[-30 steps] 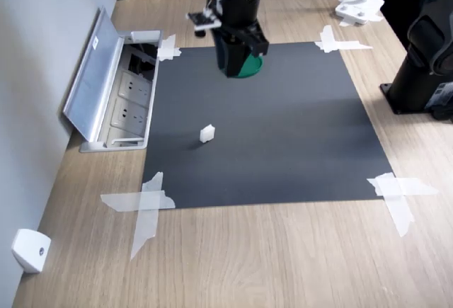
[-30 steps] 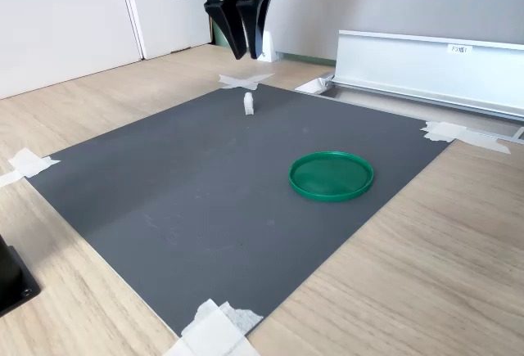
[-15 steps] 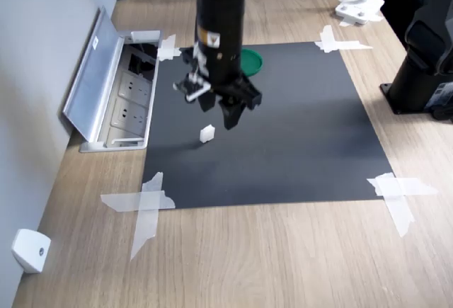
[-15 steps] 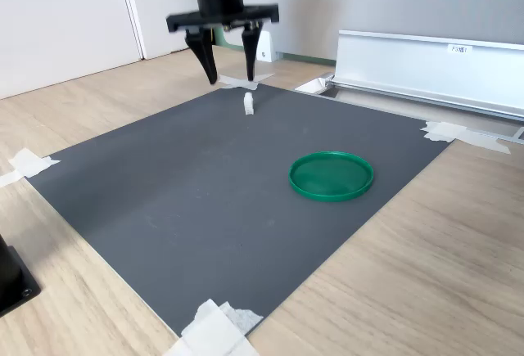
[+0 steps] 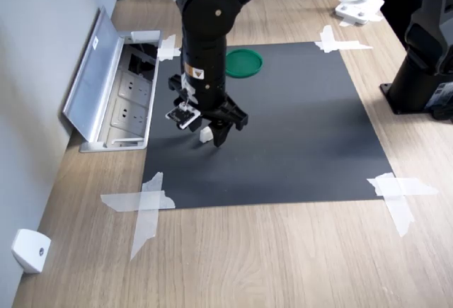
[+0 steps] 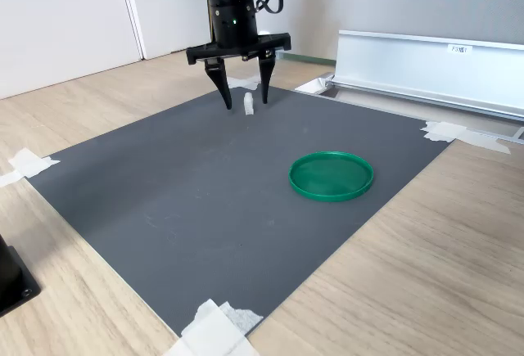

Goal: Grasp a white terminal and put it on the green lid.

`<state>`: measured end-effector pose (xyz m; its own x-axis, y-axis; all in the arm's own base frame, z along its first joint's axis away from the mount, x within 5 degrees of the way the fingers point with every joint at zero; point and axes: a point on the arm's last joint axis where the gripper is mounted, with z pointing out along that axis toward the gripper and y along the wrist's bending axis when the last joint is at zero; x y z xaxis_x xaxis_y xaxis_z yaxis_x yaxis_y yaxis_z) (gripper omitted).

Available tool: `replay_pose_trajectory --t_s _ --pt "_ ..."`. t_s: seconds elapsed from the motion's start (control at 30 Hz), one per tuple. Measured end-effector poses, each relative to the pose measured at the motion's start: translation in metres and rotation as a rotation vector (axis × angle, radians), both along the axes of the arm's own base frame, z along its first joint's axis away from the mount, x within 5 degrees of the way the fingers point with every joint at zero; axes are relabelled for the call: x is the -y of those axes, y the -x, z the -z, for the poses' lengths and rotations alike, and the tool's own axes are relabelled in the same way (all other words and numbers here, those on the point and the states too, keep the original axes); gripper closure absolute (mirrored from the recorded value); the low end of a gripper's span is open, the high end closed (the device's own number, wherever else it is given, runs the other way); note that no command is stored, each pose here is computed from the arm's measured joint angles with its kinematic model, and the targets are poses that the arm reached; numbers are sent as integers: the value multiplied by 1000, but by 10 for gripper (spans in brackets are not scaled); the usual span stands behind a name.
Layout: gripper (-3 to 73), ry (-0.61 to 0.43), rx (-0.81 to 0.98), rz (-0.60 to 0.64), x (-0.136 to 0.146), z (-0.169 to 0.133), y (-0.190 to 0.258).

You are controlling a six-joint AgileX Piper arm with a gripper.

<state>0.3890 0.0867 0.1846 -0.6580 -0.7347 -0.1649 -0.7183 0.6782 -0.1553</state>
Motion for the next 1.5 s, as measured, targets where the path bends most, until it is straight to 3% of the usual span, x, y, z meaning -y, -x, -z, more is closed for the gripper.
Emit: replay_pose_trajectory --t_s 0.17,0.27,0.47,0.67,0.83,1.1,1.27,1.5 --pt "137 -3 -11 1 -1 4 0" --pt "193 -7 -12 3 -1 4 0" --pt "404 -14 -16 32 -1 4 0" --pt "600 -24 -50 144 12 3 1" --pt "601 -36 -23 236 42 -23 5" --pt "601 -28 -1 394 113 -69 33" --pt "601 -4 0 451 152 -76 64" --pt "601 24 10 543 191 -56 94"
